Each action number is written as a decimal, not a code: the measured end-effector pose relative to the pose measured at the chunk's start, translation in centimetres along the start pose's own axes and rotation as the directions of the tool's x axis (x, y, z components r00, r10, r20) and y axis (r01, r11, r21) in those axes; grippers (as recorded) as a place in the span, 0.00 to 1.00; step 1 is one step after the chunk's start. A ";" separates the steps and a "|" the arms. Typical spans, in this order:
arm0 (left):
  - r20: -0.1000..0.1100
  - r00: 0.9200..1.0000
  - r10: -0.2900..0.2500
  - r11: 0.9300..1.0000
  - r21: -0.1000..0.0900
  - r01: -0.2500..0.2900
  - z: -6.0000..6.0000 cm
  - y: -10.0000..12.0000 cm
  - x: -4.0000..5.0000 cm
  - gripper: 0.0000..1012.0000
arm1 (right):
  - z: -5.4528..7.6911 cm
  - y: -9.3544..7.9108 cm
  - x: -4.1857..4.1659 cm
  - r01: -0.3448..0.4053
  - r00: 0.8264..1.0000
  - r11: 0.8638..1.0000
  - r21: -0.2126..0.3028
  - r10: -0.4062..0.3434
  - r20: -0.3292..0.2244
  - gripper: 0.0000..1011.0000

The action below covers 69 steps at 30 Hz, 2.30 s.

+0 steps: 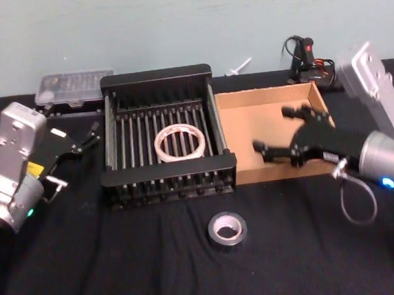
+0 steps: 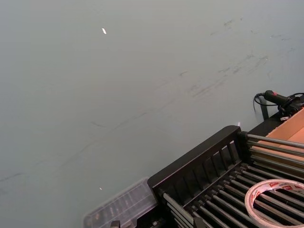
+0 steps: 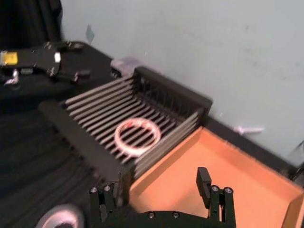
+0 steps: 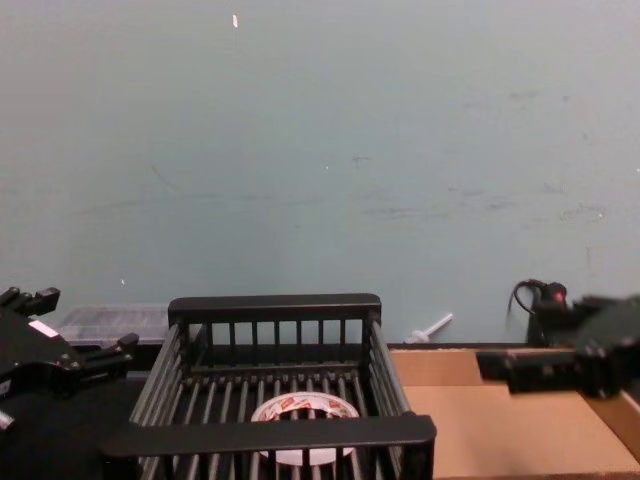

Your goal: Pick up the white tape and place it into the black box , Pick up the silver tape and place it into the brown box.

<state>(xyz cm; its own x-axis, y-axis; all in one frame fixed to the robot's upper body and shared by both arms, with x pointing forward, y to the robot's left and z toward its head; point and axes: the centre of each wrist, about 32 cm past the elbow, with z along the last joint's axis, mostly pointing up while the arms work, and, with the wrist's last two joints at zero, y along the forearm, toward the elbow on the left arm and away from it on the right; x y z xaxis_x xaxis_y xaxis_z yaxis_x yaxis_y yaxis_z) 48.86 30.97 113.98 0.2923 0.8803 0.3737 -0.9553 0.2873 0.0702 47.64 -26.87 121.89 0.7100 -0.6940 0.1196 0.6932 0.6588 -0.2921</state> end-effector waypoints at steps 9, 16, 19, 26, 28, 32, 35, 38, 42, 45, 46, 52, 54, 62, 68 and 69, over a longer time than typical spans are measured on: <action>0.000 1.000 0.000 1.000 0.000 0.000 0.0 0.0 0.00 0.99 | -1.9 -1.0 -1.85 -0.038 0.999 0.995 -0.094 0.035 -0.035 0.99; 0.000 1.000 0.000 1.000 0.000 0.000 0.0 0.0 0.00 0.99 | -2.5 -0.6 -2.91 -0.071 0.997 0.987 -0.143 0.066 -0.039 0.99; 0.000 1.000 0.000 1.000 0.000 0.000 0.0 0.0 0.00 0.99 | -2.5 -0.1 -3.25 -0.082 0.996 0.984 -0.161 0.077 -0.034 0.99; 0.000 1.000 0.000 1.000 0.000 0.000 0.0 0.0 0.00 0.99 | -2.4 1.2 -3.99 -0.110 0.994 0.973 -0.202 0.108 -0.021 0.99; 0.000 1.000 0.000 1.000 0.000 0.000 0.0 0.0 0.00 0.99 | -2.4 1.3 -4.05 -0.113 0.994 0.972 -0.206 0.111 -0.021 0.99; 0.000 1.000 0.000 1.000 0.000 0.000 0.0 0.0 0.00 0.99 | -2.4 1.9 -4.41 -0.131 0.991 0.965 -0.228 0.129 -0.022 0.99; 0.000 1.000 0.000 1.000 0.000 0.000 0.0 0.0 0.00 0.99 | -2.5 2.2 -4.62 -0.141 0.990 0.960 -0.241 0.140 -0.022 0.99; 0.000 1.000 0.000 1.000 0.000 0.000 0.0 0.0 0.00 0.99 | -2.6 2.5 -4.77 -0.150 0.989 0.957 -0.250 0.148 -0.024 0.99; 0.000 1.000 0.000 1.000 0.000 0.000 0.0 0.0 0.00 0.99 | -2.6 2.9 -4.94 -0.158 0.987 0.953 -0.257 0.157 -0.024 0.99; 0.000 1.000 0.000 1.000 0.000 0.000 0.0 0.0 0.00 0.99 | -2.6 3.2 -5.02 -0.163 0.987 0.952 -0.261 0.162 -0.025 0.99; 0.000 1.000 0.000 1.000 0.000 0.000 0.0 0.0 0.00 0.99 | -2.6 3.3 -5.03 -0.163 0.986 0.951 -0.262 0.162 -0.025 0.99; 0.000 1.000 0.000 1.000 0.000 0.000 0.0 0.0 0.00 0.99 | -2.7 3.9 -5.05 -0.164 0.986 0.949 -0.270 0.163 -0.027 0.99; 0.000 1.000 0.000 1.000 0.000 0.000 0.0 0.0 0.00 0.99 | -2.7 4.1 -5.06 -0.163 0.986 0.948 -0.273 0.162 -0.028 0.99; 0.000 1.000 0.000 1.000 0.000 0.000 0.0 0.0 0.00 0.99 | -2.9 4.5 -5.11 -0.164 0.986 0.945 -0.282 0.162 -0.033 0.99; 0.000 1.000 0.000 1.000 0.000 0.000 0.0 0.0 0.00 0.99 | -3.0 4.8 -5.24 -0.167 0.986 0.942 -0.291 0.163 -0.038 0.99; 0.000 1.000 0.000 1.000 0.000 0.000 0.0 0.0 0.00 0.99 | -3.0 4.9 -5.26 -0.166 0.986 0.941 -0.293 0.162 -0.038 0.99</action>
<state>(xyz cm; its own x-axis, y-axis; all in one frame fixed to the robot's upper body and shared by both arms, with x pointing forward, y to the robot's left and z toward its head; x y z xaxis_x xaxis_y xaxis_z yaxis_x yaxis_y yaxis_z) 48.86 30.97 113.98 0.2923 0.8803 0.3737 -0.9553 0.2873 0.0703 46.90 -20.90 116.95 0.8078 -0.5884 0.0340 0.4981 0.6507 -0.5732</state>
